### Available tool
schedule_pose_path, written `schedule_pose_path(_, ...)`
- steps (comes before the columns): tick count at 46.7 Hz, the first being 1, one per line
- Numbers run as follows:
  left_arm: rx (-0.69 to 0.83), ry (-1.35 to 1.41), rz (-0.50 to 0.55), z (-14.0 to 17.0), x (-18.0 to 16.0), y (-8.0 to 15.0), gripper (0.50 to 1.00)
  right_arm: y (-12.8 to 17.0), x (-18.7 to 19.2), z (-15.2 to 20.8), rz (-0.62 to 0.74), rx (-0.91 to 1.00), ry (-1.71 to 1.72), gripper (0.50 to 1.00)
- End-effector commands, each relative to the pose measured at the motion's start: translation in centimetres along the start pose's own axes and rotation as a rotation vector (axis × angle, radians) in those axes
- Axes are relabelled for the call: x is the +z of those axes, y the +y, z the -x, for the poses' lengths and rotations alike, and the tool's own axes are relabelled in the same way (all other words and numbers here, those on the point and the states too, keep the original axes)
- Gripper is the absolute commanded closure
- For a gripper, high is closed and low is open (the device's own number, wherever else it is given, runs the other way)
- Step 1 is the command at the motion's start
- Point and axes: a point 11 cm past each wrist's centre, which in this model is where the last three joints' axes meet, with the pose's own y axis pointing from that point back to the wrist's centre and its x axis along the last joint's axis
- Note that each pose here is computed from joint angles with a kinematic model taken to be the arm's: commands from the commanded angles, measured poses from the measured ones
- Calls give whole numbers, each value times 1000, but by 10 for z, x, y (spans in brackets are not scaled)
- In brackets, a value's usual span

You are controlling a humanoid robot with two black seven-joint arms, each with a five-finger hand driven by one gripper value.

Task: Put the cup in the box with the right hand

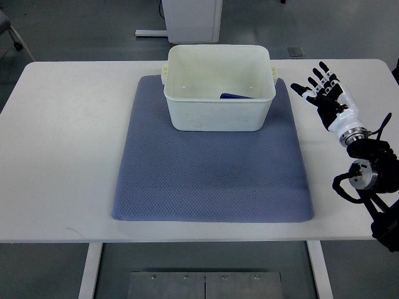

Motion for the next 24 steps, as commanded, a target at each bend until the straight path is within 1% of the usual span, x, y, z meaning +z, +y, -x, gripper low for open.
schedule_pose_path(1, 1, 1, 0, -1, 0, 0, 500, 4, 6, 4, -42, 10, -38, 500)
schedule_pose_path(6, 0, 1, 0, 0, 0, 0, 500, 7, 15, 9, -41, 12, -63, 500)
schedule_pose_path(17, 0, 1, 0, 0, 0, 0, 500, 21, 49, 15, 21, 32, -117, 500)
schedule_pose_path(24, 0, 1, 0, 0, 0, 0, 500, 23, 51, 17, 24, 33, -124, 500)
